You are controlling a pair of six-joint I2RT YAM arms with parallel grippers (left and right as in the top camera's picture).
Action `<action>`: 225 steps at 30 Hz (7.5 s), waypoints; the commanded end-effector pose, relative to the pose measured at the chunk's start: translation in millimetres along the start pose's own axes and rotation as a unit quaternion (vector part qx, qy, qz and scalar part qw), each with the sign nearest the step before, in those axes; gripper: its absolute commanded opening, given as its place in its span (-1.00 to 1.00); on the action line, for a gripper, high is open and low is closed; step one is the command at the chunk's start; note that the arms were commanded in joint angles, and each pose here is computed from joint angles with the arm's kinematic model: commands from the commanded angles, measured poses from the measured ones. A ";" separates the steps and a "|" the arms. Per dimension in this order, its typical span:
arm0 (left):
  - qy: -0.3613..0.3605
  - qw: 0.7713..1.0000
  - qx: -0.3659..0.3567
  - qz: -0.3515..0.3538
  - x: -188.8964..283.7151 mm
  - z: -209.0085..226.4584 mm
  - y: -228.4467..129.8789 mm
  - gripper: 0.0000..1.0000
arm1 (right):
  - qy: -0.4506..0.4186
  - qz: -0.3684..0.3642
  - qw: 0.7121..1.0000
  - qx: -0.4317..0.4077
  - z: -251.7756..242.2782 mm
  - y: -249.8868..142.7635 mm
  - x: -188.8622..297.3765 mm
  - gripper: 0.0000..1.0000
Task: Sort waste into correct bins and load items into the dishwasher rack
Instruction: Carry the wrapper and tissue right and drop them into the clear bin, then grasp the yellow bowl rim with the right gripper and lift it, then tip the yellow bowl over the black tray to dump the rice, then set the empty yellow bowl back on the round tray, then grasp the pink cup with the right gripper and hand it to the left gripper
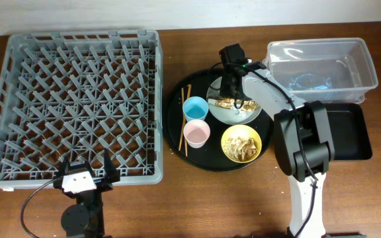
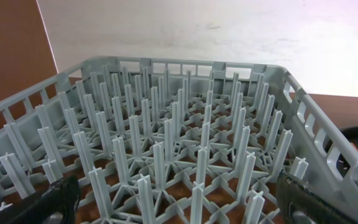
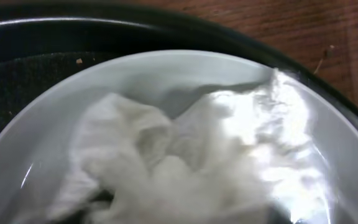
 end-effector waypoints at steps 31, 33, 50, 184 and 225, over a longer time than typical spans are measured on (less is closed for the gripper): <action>0.005 1.000 -0.008 0.001 0.0 1.2 -1.4 0.99 | 0.198 -0.095 0.961 0.170 -38.5 109.7 206.6 0.76; 0.005 1.000 -0.008 0.001 0.0 1.2 -1.4 0.99 | 0.190 -0.054 0.942 0.271 -14.7 75.0 193.4 0.76; 0.005 1.000 -0.008 0.001 0.0 1.2 -1.4 0.99 | 0.106 0.174 0.896 0.394 -22.7 -42.2 34.4 -0.37; 0.005 1.000 -0.008 0.001 0.0 1.2 -1.4 0.99 | 0.633 0.057 0.750 -0.183 -233.5 14.9 208.7 -0.92; 0.005 1.000 -0.008 0.001 0.0 1.2 -1.4 0.99 | 0.127 0.202 0.958 0.157 28.3 -137.1 145.4 0.08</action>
Point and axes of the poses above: each gripper's point midway between its finger pads, its own x axis back along the fingers, its own z axis along the line the jaws close on, y = z × x, the point moved 4 cm from there along x, back along the fingers, and after that the axes turned 15 degrees about -x, right-handed, at the moved point
